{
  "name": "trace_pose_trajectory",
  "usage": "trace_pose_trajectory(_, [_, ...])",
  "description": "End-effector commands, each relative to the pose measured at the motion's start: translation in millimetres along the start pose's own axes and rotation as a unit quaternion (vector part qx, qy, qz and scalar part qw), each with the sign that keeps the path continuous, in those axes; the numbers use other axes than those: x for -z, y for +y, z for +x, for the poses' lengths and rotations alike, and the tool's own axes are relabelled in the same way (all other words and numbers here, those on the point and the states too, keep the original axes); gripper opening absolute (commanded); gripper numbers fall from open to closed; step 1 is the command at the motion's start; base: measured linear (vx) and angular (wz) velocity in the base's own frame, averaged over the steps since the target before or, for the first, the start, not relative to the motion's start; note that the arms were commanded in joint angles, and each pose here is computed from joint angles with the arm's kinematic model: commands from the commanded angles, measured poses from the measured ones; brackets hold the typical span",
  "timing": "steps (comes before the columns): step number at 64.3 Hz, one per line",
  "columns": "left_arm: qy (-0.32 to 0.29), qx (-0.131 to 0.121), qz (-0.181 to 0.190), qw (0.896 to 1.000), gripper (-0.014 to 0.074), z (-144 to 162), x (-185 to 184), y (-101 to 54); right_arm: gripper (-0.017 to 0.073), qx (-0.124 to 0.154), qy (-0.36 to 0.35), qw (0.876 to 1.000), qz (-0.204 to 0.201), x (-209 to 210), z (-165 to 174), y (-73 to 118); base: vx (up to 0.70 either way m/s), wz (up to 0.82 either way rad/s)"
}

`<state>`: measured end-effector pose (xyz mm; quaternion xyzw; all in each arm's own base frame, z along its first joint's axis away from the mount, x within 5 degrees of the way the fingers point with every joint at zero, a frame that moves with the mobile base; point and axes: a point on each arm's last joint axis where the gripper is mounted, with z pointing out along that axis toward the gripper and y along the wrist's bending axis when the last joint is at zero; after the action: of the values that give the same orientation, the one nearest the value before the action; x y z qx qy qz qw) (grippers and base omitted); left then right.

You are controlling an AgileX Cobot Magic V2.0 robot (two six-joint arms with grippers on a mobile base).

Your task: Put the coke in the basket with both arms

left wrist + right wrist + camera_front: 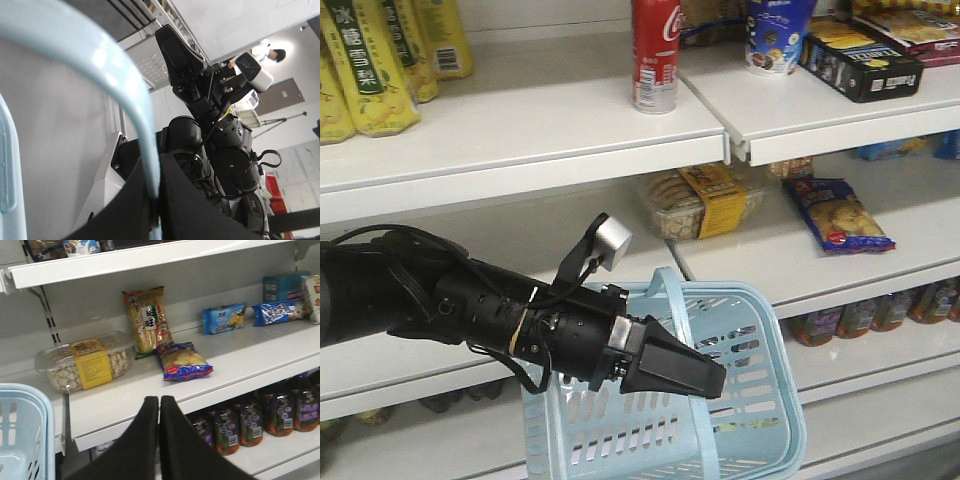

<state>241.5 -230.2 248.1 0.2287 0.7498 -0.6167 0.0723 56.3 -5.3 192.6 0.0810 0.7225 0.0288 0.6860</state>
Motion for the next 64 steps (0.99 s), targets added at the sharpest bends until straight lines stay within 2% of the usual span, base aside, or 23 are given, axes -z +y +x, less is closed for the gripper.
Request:
trace_pose_trajectory(1, [0.015, -0.025, 0.113, 0.993, -0.0005, 0.0, 7.6, -39.9, -0.0006, 0.008, -0.029, 0.999, -0.011, 0.0, -0.3, 1.5, 0.04, 0.34])
trace_pose_trajectory(64, [0.015, -0.025, 0.113, 0.993, -0.0005, 0.0, 7.6, -39.9, -0.0006, 0.008, -0.029, 0.999, -0.011, 0.0, -0.3, 1.5, 0.04, 0.27])
